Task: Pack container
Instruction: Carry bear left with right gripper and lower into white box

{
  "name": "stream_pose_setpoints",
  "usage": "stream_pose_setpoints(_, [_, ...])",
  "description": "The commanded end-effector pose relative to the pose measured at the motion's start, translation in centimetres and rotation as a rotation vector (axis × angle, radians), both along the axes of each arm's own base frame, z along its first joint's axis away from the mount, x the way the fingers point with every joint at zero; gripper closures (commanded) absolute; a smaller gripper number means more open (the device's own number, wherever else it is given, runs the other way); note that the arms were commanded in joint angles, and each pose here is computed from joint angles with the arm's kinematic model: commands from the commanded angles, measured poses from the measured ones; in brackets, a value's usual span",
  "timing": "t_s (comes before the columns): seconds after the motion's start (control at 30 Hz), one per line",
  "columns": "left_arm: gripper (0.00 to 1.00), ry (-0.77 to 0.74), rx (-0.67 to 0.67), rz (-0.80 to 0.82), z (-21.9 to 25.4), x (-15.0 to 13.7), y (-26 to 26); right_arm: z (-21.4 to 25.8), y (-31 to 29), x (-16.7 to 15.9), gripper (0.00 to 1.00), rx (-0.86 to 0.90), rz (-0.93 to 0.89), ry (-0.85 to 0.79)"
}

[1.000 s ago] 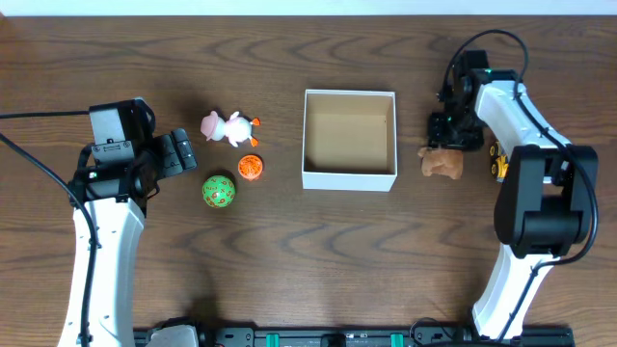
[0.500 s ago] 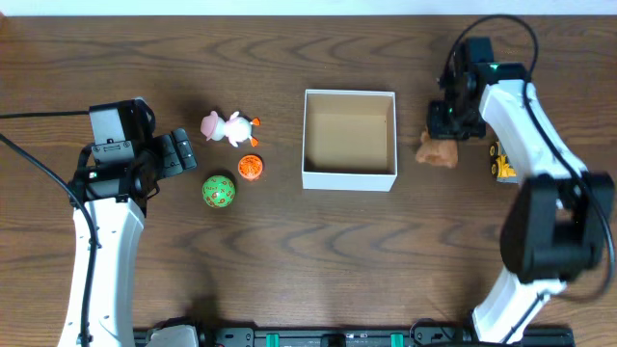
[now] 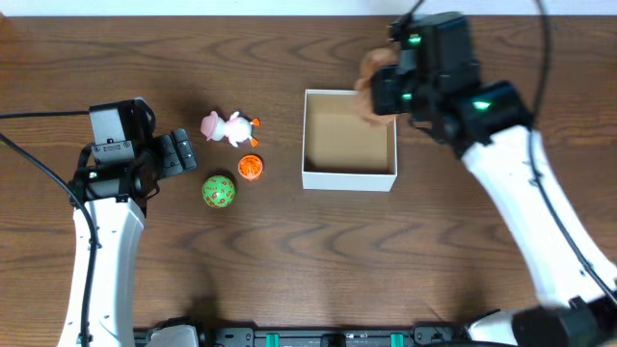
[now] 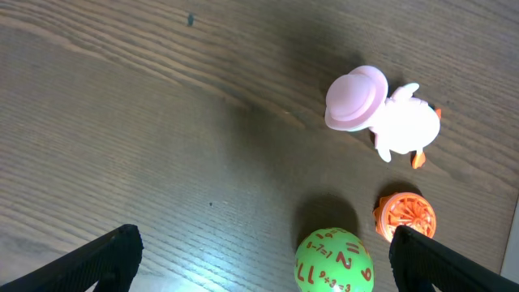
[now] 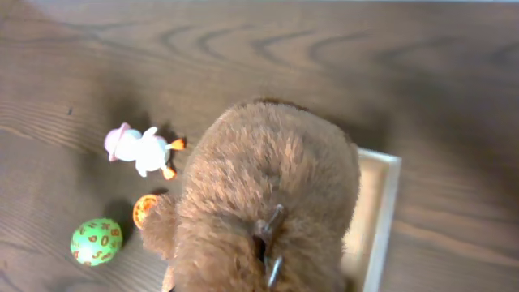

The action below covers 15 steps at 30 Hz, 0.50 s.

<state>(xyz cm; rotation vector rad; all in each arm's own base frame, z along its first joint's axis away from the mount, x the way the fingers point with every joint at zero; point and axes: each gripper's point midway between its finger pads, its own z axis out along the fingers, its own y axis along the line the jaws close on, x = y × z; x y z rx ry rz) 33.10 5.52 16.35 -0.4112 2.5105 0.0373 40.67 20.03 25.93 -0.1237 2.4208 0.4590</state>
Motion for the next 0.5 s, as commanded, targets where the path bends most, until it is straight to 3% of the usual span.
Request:
stream_pose_setpoints(0.0, [0.02, -0.011, 0.013, -0.008, 0.6, 0.3, 0.2, -6.0, 2.7, 0.6, 0.99, -0.029, -0.072, 0.124])
stream_pose_setpoints(0.47, [0.02, -0.011, 0.013, -0.008, 0.6, 0.3, 0.2, -20.9, 5.5, 3.6, 0.94, -0.121, -0.137, 0.287])
